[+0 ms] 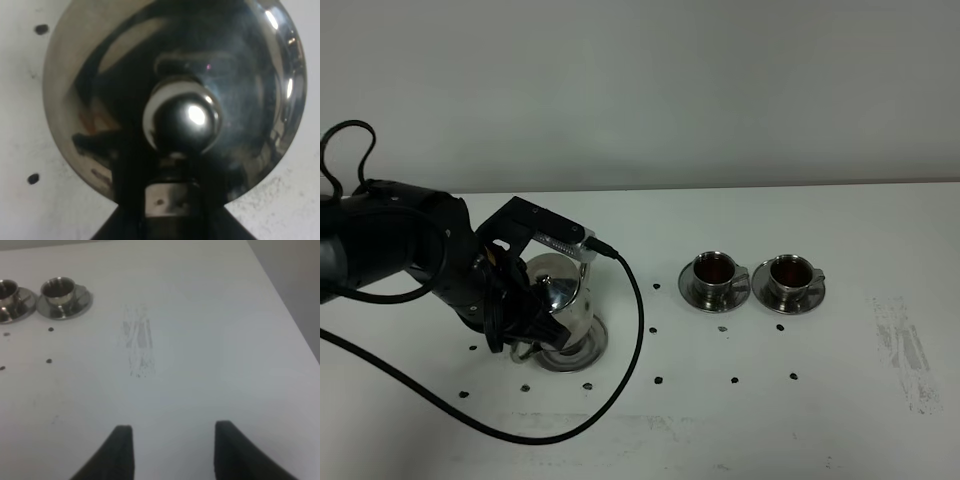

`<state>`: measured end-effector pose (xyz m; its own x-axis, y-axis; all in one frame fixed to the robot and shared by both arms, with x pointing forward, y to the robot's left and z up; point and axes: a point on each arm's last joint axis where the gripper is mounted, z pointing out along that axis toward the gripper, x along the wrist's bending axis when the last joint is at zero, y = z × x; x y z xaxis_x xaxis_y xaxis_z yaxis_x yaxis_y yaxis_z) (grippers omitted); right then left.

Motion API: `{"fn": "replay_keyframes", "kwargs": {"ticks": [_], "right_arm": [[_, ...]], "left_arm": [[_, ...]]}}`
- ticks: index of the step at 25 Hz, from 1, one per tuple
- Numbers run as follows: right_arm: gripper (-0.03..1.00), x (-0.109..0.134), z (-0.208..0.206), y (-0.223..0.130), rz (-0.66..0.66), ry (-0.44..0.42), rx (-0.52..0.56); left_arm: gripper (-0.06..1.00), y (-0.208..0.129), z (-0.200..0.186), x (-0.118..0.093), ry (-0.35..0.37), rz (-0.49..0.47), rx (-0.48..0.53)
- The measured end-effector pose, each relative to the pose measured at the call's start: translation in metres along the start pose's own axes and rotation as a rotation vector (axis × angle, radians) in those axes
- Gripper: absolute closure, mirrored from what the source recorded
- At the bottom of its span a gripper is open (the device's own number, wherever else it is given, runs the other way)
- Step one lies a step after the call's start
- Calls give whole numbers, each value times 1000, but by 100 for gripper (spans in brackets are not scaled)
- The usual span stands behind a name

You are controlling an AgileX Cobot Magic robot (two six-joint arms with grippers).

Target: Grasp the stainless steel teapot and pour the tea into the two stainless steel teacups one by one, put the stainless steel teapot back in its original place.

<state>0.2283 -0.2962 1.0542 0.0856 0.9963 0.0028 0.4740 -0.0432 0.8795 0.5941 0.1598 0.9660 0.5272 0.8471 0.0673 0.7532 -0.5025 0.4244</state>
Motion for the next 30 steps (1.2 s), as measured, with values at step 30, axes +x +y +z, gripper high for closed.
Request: {"fn": "replay_keyframes", "kwargs": {"ticks": [30], "right_arm": [[59,0,0,0,0,0,0]], "left_arm": [[71,-4,28,-2,-23,-44,4]]}}
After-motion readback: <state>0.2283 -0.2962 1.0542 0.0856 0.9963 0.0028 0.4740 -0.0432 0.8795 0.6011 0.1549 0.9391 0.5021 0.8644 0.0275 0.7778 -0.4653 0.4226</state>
